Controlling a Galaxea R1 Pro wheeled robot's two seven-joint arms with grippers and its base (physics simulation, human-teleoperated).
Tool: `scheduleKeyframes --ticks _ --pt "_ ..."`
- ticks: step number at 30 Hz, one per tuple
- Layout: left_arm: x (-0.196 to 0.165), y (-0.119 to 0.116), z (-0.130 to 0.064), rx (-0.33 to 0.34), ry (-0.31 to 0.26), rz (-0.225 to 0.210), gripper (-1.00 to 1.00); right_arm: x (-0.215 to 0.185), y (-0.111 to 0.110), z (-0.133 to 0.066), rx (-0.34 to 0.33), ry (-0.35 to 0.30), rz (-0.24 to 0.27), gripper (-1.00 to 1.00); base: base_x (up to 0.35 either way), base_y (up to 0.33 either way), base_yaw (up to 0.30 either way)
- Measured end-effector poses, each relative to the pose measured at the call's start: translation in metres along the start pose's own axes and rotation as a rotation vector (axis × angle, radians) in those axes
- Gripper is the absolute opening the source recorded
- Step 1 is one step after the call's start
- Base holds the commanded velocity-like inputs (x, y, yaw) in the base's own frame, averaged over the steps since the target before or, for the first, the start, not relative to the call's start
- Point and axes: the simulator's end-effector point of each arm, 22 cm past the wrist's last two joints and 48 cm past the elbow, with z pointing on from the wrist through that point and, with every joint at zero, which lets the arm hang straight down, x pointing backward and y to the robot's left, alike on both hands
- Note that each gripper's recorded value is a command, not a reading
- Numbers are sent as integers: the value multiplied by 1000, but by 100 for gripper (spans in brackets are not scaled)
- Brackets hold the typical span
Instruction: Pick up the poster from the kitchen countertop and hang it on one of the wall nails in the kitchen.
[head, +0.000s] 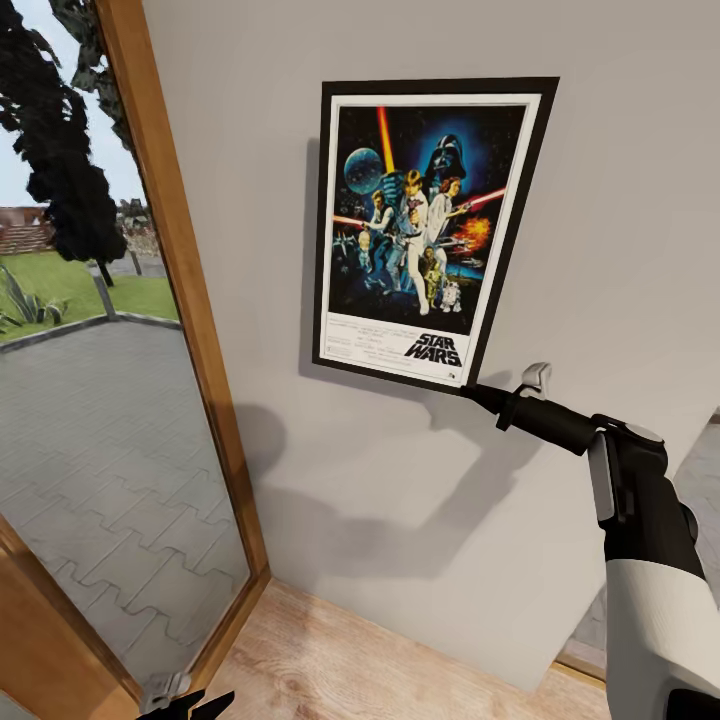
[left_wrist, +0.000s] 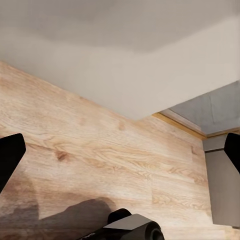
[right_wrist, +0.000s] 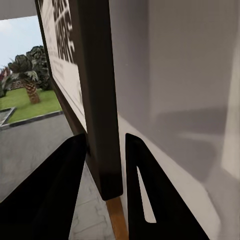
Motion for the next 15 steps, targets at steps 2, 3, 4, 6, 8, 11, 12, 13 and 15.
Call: scheduleKeyframes --ticks 2,3,4,6,8,11,12,13,15 --pt "0 0 0 0 0 0 100 0 0 0 0 0 0 -100 36 0 0" --pt "0 0 0 0 -1 0 100 0 0 0 0 0 0 -100 48 0 0" --pt "0 0 0 0 0 0 100 0 0 0 0 0 0 -100 38 0 0" --pt "0 0 0 0 -1 0 100 0 0 0 0 0 -1 -100 25 0 0" --pt "0 0 0 0 -1 0 100 0 0 0 0 0 0 -100 14 0 0" --pt "0 0 0 0 -1 0 100 0 0 0 0 0 0 -100 7 0 0" --pt "0 0 0 0 -1 0 100 0 0 0 0 0 -1 -100 3 0 0" --pt "0 0 0 0 -1 0 100 0 0 0 0 0 0 -100 2 0 0" --pt "0 0 0 0 -1 0 100 0 0 0 0 0 0 -100 2 0 0"
